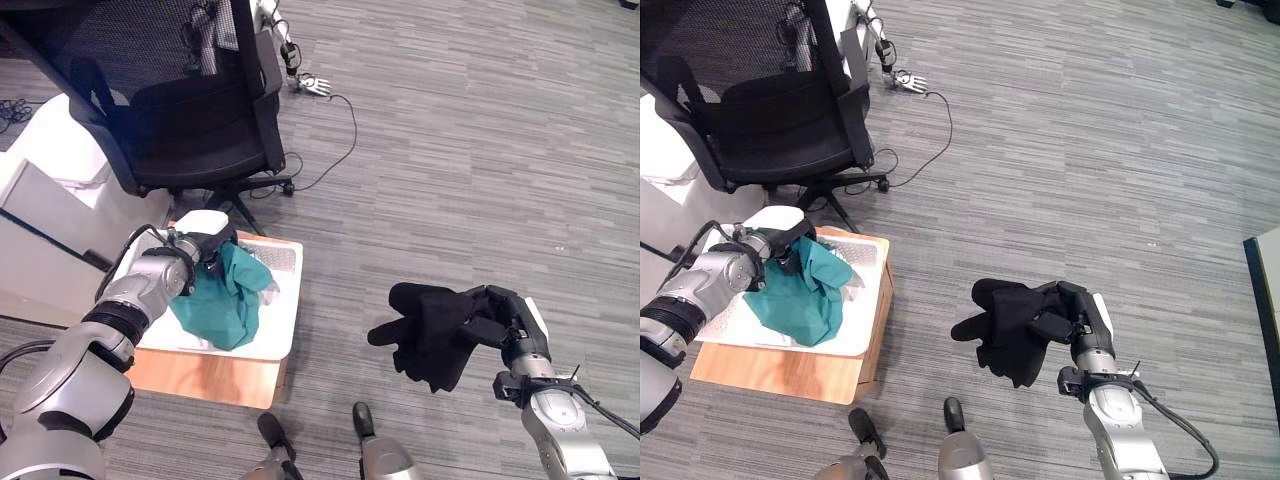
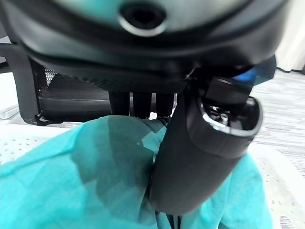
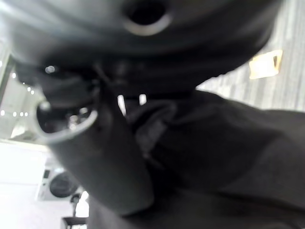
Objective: Pick up bed clothes into laundry basket.
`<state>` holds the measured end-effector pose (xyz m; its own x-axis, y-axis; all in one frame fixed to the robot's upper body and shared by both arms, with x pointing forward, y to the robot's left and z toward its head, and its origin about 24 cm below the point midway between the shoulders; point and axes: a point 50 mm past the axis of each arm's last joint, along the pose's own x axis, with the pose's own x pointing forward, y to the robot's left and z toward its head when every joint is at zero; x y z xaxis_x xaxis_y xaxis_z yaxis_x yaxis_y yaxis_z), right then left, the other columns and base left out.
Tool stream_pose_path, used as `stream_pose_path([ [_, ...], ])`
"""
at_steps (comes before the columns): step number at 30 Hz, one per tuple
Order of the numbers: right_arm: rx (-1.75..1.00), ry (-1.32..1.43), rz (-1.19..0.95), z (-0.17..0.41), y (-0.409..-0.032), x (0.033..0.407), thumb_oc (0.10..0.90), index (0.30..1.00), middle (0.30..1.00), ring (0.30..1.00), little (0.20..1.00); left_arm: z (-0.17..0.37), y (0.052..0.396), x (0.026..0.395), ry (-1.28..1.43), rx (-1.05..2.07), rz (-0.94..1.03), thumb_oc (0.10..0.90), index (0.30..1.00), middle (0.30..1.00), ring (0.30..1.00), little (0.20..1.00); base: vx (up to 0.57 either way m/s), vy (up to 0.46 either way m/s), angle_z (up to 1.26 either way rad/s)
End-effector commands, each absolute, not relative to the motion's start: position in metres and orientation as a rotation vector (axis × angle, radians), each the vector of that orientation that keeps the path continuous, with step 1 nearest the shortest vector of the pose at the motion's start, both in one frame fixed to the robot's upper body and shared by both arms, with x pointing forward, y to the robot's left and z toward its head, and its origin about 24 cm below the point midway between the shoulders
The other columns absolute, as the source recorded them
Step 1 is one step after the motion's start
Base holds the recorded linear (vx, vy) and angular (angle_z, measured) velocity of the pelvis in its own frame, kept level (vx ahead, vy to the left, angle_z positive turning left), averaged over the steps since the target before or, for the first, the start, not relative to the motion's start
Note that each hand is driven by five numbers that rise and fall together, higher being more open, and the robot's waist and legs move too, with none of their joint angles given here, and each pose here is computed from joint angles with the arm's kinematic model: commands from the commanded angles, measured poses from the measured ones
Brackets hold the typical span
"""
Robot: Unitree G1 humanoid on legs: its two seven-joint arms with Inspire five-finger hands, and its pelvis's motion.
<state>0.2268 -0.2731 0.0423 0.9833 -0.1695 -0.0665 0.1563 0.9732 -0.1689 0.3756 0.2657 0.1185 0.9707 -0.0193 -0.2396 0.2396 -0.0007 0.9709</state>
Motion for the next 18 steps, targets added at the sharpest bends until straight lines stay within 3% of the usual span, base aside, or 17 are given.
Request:
stream_pose_path([
  [1,-0.238,-0.243,-0.2,0.113,-0.287,0.236,0.4,0.3,0.3,0.3,0.3,0.171,0.277,0.388,0.047,1.506,0.013,0.4,0.3,0.3,0.3,0.3,0.01,-0.008,-0.11],
  [7,-0.236,-0.238,-0.203,0.112,-0.287,0.236,0.4,0.3,0.3,0.3,0.3,0.172,0.275,0.388,0.039,1.5,0.006,0.4,0.3,0.3,0.3,0.3,0.0,-0.003,-0.01],
  [8,-0.239,-0.234,-0.204,0.111,-0.287,0.235,0.4,0.3,0.3,0.3,0.3,0.172,0.277,0.388,0.052,1.497,0.013,0.419,0.328,0.328,0.328,0.328,0.0,0.0,0.0],
  [10,-0.239,-0.231,-0.207,0.11,-0.288,0.235,0.4,0.3,0.3,0.3,0.3,0.174,0.277,0.388,0.051,1.494,0.02,0.8,0.9,0.9,0.9,0.9,0.0,0.0,0.0],
  [13,-0.239,-0.219,-0.212,0.109,-0.289,0.235,0.4,0.3,0.3,0.3,0.3,0.182,0.284,0.389,0.083,1.507,0.032,0.8,0.9,0.9,0.9,0.9,0.0,0.0,0.0],
  [18,-0.251,-0.191,-0.238,0.105,-0.295,0.232,0.4,0.3,0.3,0.3,0.3,0.255,0.27,0.387,-0.153,1.511,0.065,0.8,0.9,0.9,0.9,0.9,0.0,-0.003,0.01],
])
